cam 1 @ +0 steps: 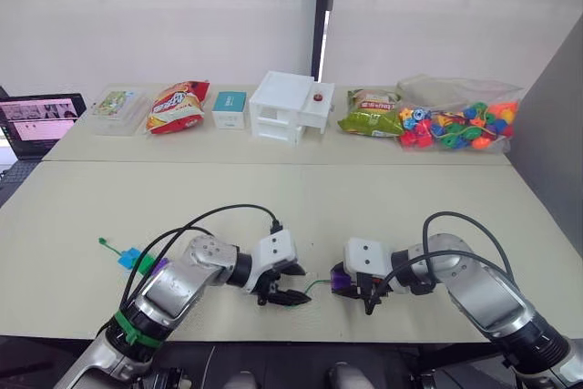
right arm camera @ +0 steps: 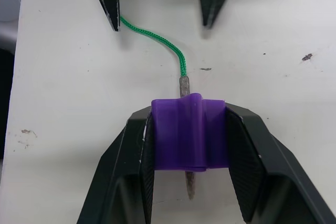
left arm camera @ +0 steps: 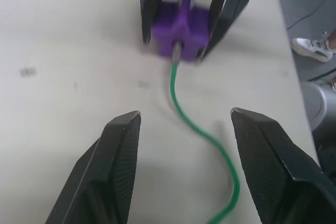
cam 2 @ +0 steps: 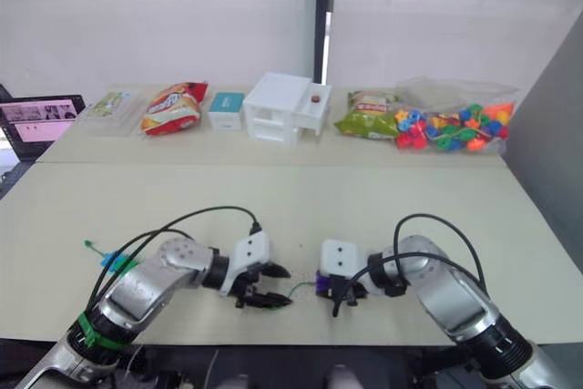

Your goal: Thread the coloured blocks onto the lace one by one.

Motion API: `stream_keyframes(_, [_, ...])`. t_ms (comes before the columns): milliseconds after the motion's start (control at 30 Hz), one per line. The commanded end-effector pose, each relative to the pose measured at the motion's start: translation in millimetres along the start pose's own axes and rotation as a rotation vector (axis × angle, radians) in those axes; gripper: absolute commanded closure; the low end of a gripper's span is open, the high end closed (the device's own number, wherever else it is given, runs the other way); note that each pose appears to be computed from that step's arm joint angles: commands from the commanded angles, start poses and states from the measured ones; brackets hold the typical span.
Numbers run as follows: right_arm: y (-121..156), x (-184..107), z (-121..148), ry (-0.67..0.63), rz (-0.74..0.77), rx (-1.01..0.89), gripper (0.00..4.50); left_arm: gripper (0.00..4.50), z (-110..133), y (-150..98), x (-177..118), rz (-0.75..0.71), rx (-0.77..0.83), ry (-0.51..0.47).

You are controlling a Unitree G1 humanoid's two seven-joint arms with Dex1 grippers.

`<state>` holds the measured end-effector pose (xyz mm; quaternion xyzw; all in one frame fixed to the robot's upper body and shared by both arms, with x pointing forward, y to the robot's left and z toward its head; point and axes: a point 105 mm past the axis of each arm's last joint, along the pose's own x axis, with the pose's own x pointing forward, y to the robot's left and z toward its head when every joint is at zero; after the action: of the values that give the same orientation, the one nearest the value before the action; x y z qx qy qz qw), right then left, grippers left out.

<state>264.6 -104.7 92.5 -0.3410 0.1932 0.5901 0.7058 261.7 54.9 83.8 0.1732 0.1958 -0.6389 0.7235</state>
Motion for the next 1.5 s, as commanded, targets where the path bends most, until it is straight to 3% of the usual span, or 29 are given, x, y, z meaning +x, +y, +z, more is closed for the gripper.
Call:
stream_keyframes(33, [3,1,-13,0.046,0.004,0.054,3.12,1.61,0,-1,8,-0.003,0.032,-0.001])
stream_keyframes(133, [3,0,-12,0.046,0.002,0.053,3.12,1.61,-12,1,13,0.006,0.022,0.042])
stream_keyframes(333, [2,-2,-11,0.048,-0.004,0.056,3.12,3.39,-27,1,16,0.005,0.047,0.100])
stream_keyframes(433, [3,-2,-12,0.049,-0.004,0.057,3.12,4.42,-19,0,20,0.001,0.054,0.060])
stream_keyframes(467, [3,-2,-12,0.050,-0.004,0.057,3.12,4.47,-16,0,21,-0.006,0.061,0.047])
stream_keyframes(800, [3,-1,-13,0.053,-0.002,0.054,3.12,4.47,9,3,25,-0.004,0.071,-0.032])
stream_keyframes(933, [4,0,-12,0.050,-0.003,0.051,3.12,4.47,17,15,14,0.066,0.078,-0.040])
stream_keyframes(1167, [6,2,-13,0.049,-0.002,0.052,3.12,2.39,22,6,5,0.052,0.077,-0.047])
stream_keyframes(1367, [6,2,-12,0.046,-0.002,0.050,3.12,2.39,6,-7,18,0.051,0.043,-0.017])
stream_keyframes(1500, [6,1,-11,0.045,0.001,0.046,3.12,2.39,-9,-2,27,0.128,0.067,0.043])
